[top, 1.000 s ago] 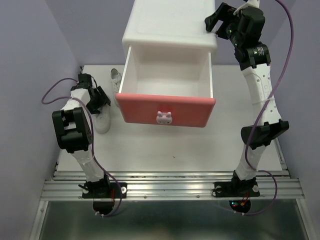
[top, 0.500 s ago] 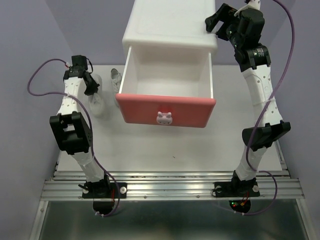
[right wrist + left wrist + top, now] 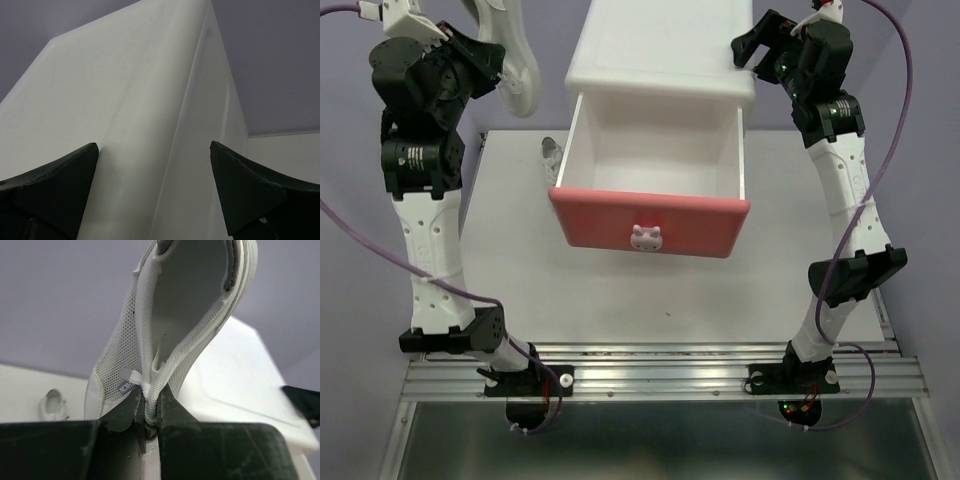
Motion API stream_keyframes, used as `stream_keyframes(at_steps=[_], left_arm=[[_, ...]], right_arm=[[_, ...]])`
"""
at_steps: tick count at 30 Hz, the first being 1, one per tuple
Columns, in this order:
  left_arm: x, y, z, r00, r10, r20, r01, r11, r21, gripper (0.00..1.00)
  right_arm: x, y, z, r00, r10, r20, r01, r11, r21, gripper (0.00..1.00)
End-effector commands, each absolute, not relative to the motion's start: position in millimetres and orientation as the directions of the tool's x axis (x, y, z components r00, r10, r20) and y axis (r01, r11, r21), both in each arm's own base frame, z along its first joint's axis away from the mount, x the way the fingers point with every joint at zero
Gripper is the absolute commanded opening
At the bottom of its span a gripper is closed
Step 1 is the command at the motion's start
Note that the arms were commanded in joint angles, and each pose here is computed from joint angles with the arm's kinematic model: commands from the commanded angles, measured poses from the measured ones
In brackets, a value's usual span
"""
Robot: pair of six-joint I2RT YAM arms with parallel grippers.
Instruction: Place and organize the shoes in the shoe cabinet
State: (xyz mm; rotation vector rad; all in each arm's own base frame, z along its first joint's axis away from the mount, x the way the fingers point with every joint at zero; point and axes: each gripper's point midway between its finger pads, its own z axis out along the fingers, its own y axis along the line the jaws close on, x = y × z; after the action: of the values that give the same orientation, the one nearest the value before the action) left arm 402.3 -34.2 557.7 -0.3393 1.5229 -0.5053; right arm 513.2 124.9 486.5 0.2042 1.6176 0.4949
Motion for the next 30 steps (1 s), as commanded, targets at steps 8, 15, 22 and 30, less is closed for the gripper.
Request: stream_keyframes(at_steps=[8, 15, 22, 30], left_arm=[[299, -118, 708, 0.207, -0.632, -0.747, 0.653, 0.658, -0.375, 0.00], [286, -148, 676, 0.051, -0.601, -0.798, 0.682, 0.605, -0.411, 0.00], [268, -169, 627, -0.141, -0.547, -0.825, 0.649, 0.579, -0.494, 0.00], [258, -188, 581, -0.275, -0.491, -0.827, 0.591, 0.592, -0.548, 0.00]], right_arm=[[490, 126, 345, -0.548, 0.215, -0.808, -0.080, 0.948, 0.307, 0.96], [489, 122, 345, -0.548, 0.177, -0.818, -0.090, 0.959, 0.268, 0.97], [482, 122, 335, -0.580, 0.147, -0.802, -0.102, 0.963, 0.250, 0.98], [478, 120, 326, -0.598, 0.139, -0.789, -0.093, 0.966, 0.241, 0.99]])
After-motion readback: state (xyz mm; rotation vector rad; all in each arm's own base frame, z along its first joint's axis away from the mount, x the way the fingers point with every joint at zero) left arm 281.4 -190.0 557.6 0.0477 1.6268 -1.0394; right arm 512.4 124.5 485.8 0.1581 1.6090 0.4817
